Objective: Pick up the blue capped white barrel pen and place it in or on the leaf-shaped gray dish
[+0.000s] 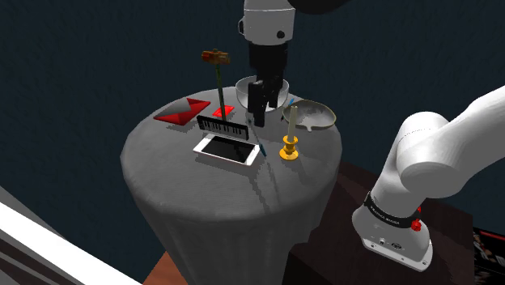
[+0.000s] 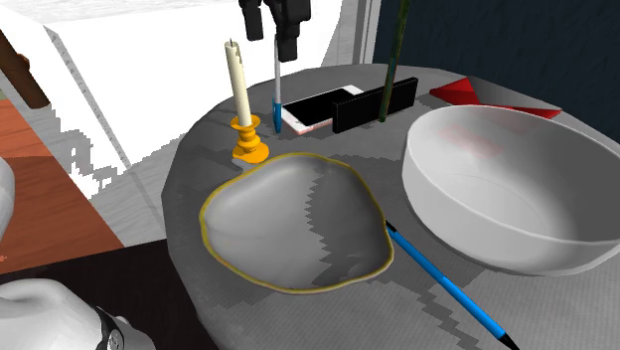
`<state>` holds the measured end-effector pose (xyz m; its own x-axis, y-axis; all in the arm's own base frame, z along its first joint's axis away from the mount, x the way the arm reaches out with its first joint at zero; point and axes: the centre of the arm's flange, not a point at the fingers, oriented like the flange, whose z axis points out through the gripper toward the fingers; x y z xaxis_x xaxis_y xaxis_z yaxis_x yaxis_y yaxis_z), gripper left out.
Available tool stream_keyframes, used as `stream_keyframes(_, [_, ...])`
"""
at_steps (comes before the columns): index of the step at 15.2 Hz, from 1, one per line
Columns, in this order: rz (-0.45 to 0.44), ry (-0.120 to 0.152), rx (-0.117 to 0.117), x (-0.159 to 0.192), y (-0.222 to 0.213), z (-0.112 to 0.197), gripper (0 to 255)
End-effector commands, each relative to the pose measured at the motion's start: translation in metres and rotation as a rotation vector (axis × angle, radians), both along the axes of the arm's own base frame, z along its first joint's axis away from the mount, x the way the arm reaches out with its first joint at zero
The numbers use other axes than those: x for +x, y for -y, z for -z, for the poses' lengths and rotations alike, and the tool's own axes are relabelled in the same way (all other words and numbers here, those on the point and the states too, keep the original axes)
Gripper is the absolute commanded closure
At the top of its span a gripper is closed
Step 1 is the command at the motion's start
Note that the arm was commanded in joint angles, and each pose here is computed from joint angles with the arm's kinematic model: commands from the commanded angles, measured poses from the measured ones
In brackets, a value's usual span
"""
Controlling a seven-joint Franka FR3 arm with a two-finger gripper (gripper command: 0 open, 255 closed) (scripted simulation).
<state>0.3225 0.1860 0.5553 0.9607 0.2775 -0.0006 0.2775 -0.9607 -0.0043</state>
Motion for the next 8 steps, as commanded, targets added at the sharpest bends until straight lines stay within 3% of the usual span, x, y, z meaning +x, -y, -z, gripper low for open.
stream_keyframes(1, [0.0, 0.0, 0.0, -0.0004, -0.0005, 0.0102, 0])
stream_keyframes(8, [0.0, 0.0, 0.0, -0.0004, -0.0005, 0.0186, 0])
